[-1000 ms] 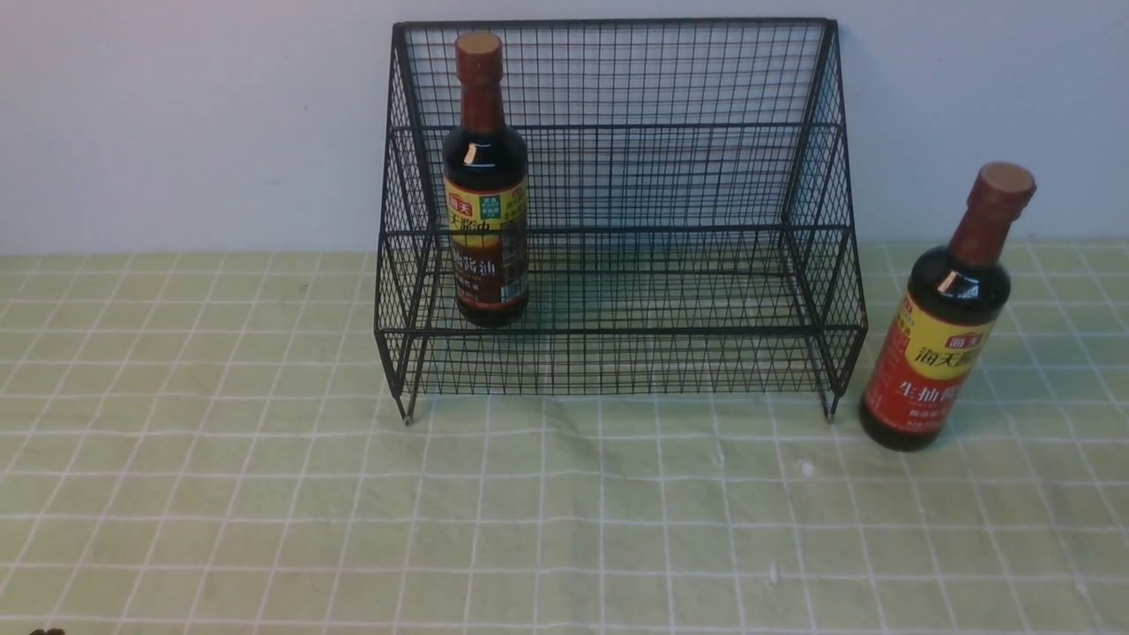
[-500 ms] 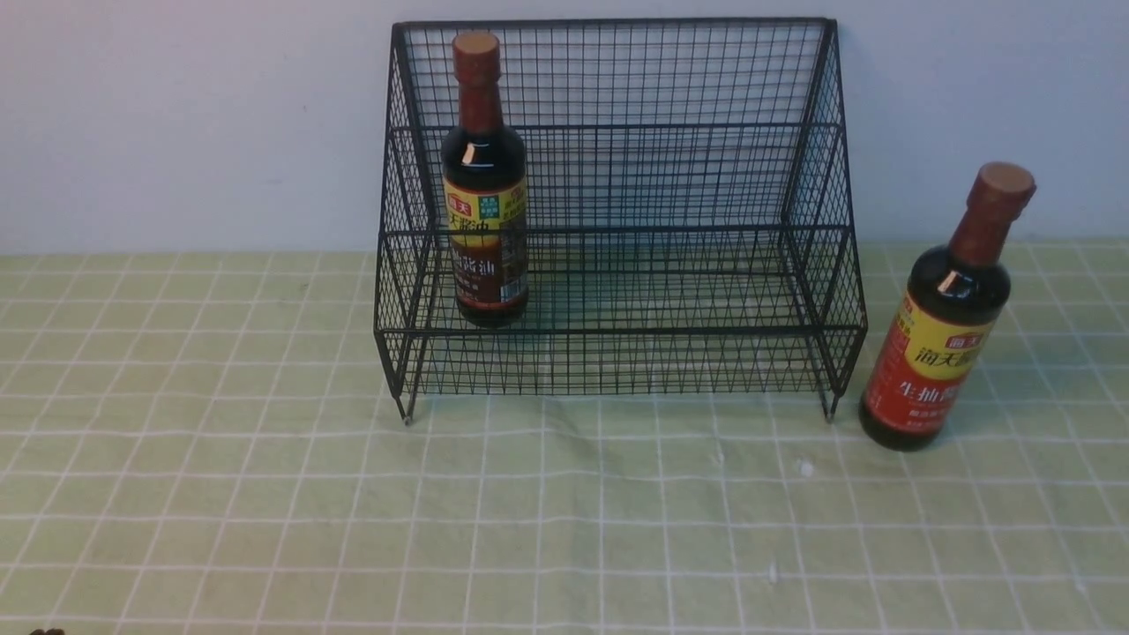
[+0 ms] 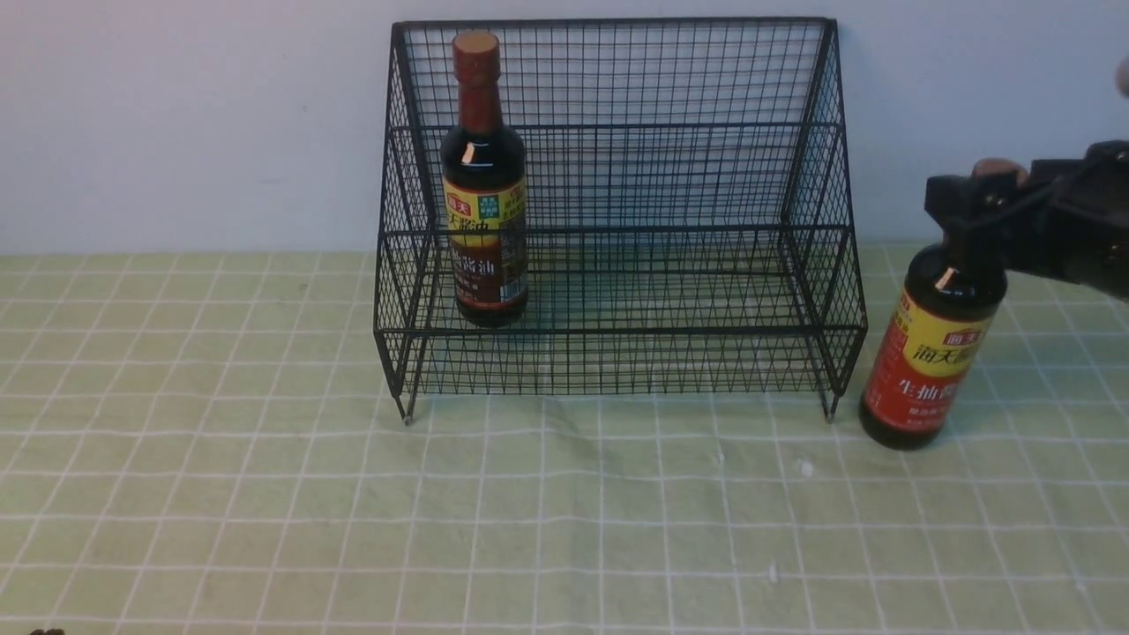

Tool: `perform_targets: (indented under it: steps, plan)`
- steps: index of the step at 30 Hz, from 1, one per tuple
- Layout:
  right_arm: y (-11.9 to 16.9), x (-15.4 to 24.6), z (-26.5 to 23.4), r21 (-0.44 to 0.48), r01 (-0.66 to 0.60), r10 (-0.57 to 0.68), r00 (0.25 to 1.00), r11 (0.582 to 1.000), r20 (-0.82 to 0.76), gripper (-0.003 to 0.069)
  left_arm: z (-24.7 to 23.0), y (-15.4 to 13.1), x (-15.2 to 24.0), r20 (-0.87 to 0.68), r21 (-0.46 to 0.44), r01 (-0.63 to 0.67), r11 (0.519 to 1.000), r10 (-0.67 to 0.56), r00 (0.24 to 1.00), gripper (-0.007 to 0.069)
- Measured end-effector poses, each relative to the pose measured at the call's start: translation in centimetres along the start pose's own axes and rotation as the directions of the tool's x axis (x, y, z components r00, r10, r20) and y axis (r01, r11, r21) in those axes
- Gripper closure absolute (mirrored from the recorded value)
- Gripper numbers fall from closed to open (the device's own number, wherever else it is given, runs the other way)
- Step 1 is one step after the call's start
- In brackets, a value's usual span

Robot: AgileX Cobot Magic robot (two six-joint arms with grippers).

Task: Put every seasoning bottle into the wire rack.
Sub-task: Use the right arm to grab the condiment bottle closest to it

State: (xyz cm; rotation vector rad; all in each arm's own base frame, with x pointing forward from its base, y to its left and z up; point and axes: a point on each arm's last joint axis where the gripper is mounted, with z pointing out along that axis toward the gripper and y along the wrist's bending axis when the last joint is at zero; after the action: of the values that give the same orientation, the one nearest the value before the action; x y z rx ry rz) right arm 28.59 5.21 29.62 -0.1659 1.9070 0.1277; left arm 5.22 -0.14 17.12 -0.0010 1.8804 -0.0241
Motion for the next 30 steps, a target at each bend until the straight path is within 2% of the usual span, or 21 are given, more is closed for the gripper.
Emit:
perform_targets:
  steps: [14,16,17,19,20,21,26,30]
  plan:
    - [0.0,1.0,1.6,-0.001,0.033,-0.033,0.999,0.999,-0.022,0.0106,0.0,0.0,0.0,0.0,0.0,0.0,1.0,0.0,1.0,0.0632]
    - [-0.3,1.3,2.1,0.005,0.031,-0.03,0.999,1.0,-0.033,0.0125,0.0,0.0,0.0,0.0,0.0,0.0,1.0,0.0,1.0,0.0632]
    - [-0.7,1.7,2.5,0.019,0.025,-0.024,0.998,1.0,-0.052,0.0183,0.0,0.0,0.0,0.0,0.0,0.0,1.0,0.0,1.0,0.0632]
    - [-1.0,2.0,2.6,0.028,0.022,-0.02,0.998,0.999,-0.065,0.0221,0.0,0.0,0.0,0.0,0.0,0.0,1.0,0.0,1.0,0.0632]
    - [-1.4,2.1,2.7,0.039,0.019,-0.015,0.997,0.999,-0.078,0.0319,0.0,0.0,0.0,0.0,0.0,0.0,1.0,0.0,1.0,0.0632]
    - [-1.6,2.2,2.7,0.044,0.017,-0.013,0.996,0.999,-0.084,0.0389,0.0,0.0,0.0,0.0,0.0,0.0,1.0,0.0,1.0,0.0632]
    - [-1.6,1.8,2.0,0.044,0.037,-0.033,0.996,0.998,-0.086,0.038,0.0,0.0,0.0,0.0,0.0,0.0,1.0,0.0,1.0,0.0632]
    - [-1.5,-0.3,-0.3,0.048,0.06,-0.058,0.997,0.997,-0.048,0.038,0.0,0.0,0.0,0.0,0.0,0.0,1.0,0.0,1.0,0.0632]
